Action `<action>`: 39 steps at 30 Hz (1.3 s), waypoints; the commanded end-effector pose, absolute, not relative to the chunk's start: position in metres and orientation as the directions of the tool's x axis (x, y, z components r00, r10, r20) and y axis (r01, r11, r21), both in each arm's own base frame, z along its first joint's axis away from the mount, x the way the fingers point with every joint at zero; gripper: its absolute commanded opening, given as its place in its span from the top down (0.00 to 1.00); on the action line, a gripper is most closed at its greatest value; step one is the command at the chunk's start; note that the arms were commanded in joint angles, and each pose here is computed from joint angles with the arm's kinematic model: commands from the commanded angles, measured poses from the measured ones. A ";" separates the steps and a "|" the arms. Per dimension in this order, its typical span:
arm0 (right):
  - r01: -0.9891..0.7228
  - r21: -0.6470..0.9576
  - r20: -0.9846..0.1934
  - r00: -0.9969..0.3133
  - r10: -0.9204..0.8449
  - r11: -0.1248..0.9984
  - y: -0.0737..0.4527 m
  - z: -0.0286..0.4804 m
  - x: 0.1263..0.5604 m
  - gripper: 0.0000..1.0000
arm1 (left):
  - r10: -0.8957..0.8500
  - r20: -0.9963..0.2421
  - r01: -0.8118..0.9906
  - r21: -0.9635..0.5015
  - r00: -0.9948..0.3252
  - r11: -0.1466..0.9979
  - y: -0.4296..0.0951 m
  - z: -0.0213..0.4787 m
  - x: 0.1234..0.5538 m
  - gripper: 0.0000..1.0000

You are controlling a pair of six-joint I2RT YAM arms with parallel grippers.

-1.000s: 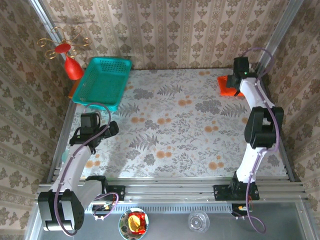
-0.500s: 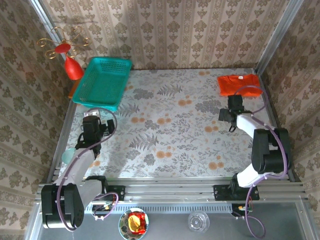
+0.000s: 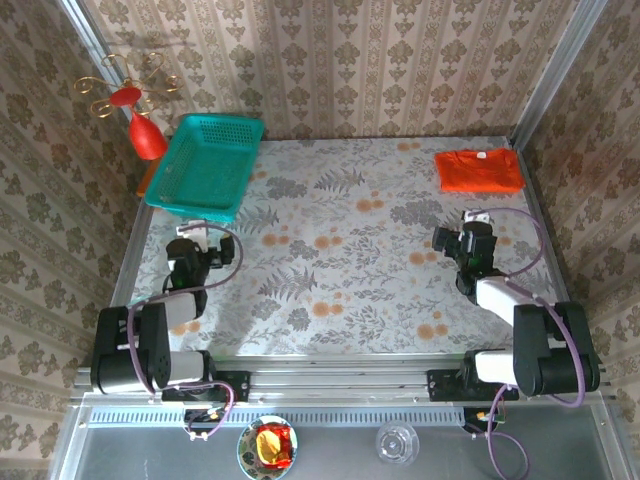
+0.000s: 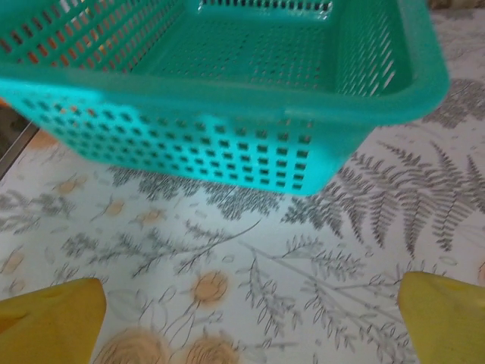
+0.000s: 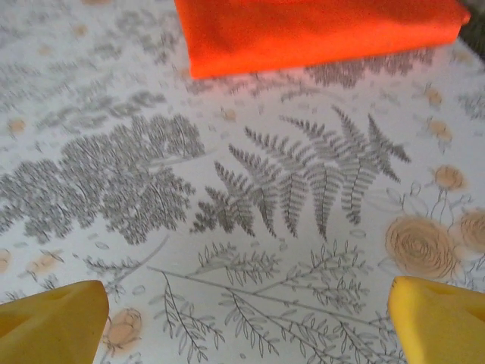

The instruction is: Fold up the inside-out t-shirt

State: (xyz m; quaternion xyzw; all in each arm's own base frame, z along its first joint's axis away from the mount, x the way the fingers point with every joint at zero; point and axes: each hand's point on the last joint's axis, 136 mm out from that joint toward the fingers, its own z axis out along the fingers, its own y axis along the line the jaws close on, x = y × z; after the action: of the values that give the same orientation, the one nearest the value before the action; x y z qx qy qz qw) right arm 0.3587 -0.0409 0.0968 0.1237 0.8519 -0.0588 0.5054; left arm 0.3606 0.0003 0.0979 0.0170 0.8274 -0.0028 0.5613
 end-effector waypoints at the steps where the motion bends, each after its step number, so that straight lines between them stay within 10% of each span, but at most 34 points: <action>1: 0.241 0.029 -0.949 -0.300 0.103 0.970 -0.039 0.130 0.367 0.03 | 0.054 -0.969 0.077 0.037 -0.240 0.996 -0.004 0.125 0.376 0.00; 39: 0.087 0.005 -0.935 -0.352 0.035 0.996 -0.010 0.096 0.401 0.00 | 0.133 -0.942 0.087 0.112 -0.309 0.990 -0.013 0.097 0.399 0.00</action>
State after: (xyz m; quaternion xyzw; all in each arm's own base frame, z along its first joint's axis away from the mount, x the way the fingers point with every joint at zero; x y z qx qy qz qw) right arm 0.3913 -0.0121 0.0832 0.0445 0.8328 -0.0218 0.5514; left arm 0.3970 -0.0137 0.0908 0.0618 0.8130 0.0106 0.5788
